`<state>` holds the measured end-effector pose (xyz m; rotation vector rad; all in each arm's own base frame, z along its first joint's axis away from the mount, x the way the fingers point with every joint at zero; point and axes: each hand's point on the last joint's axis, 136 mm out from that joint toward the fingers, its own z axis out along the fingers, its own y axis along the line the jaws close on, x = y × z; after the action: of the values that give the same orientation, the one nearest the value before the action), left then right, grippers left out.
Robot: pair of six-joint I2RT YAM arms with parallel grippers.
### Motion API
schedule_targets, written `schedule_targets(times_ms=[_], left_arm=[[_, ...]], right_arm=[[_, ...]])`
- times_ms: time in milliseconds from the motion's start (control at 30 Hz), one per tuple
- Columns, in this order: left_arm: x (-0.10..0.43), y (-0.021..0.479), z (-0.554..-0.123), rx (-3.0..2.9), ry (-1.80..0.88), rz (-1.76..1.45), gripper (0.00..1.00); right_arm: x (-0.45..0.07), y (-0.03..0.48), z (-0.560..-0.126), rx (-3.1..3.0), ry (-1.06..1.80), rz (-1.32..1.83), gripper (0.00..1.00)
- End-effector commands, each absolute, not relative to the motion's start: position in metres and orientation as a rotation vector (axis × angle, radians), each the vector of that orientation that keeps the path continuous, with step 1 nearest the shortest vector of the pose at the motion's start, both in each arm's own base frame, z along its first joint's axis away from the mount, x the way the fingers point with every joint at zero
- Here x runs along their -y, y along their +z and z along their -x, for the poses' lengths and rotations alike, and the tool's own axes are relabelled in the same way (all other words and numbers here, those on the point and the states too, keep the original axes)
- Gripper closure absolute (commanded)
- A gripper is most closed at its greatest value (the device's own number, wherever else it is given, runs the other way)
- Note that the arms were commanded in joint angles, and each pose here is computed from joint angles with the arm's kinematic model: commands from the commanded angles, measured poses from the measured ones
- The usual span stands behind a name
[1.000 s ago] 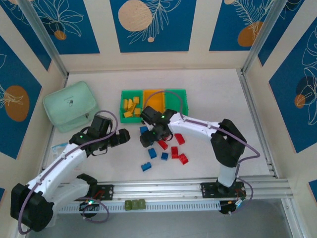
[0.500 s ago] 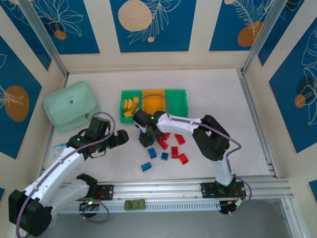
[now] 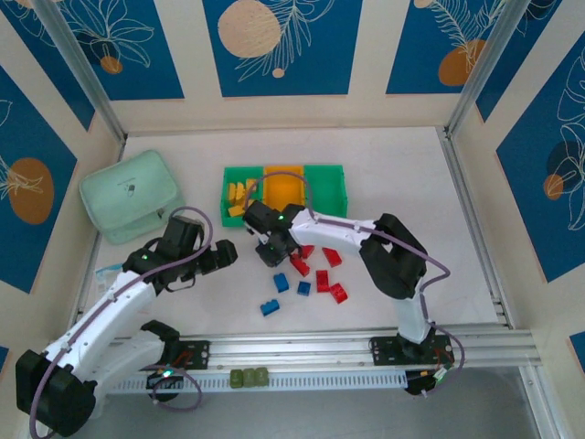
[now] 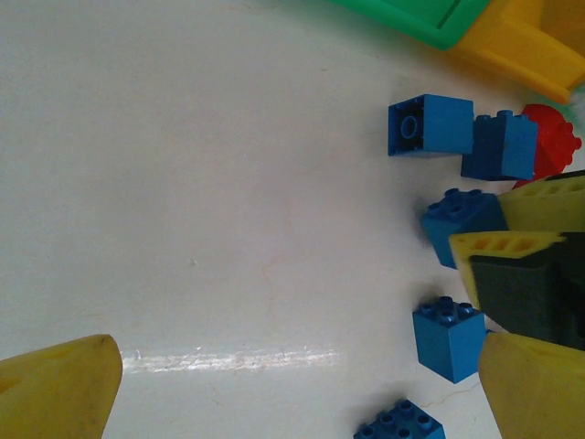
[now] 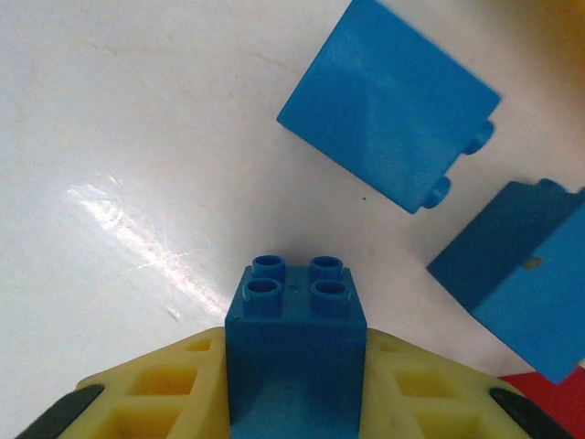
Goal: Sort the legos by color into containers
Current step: Pick up the lego from the center of the table, then place the lego in the container.
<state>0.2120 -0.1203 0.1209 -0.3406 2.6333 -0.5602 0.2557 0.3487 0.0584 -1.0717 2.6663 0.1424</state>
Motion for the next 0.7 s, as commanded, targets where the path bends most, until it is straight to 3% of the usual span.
schedule_targets(times_ms=[0, 200, 500, 667], left_arm=[[0.121, 0.132, -0.214, -2.621, -0.561, 0.338, 0.01], [0.131, 0.144, -0.225, -2.592, -0.612, 0.319, 0.01], [0.144, 0.155, -0.252, -2.582, -0.611, 0.282, 0.01], [0.152, 0.159, -0.266, -2.559, -0.632, 0.273, 0.01]], right_arm=[[-0.351, 0.101, -0.265, -2.584, 0.202, 1.013, 0.69], [-0.342, 0.134, -0.298, -2.560, 0.253, 0.881, 0.70], [-0.321, 0.134, -0.384, -2.557, 0.197, 0.633, 0.70], [-0.319, 0.121, -0.423, -2.545, 0.126, 0.599, 0.62]])
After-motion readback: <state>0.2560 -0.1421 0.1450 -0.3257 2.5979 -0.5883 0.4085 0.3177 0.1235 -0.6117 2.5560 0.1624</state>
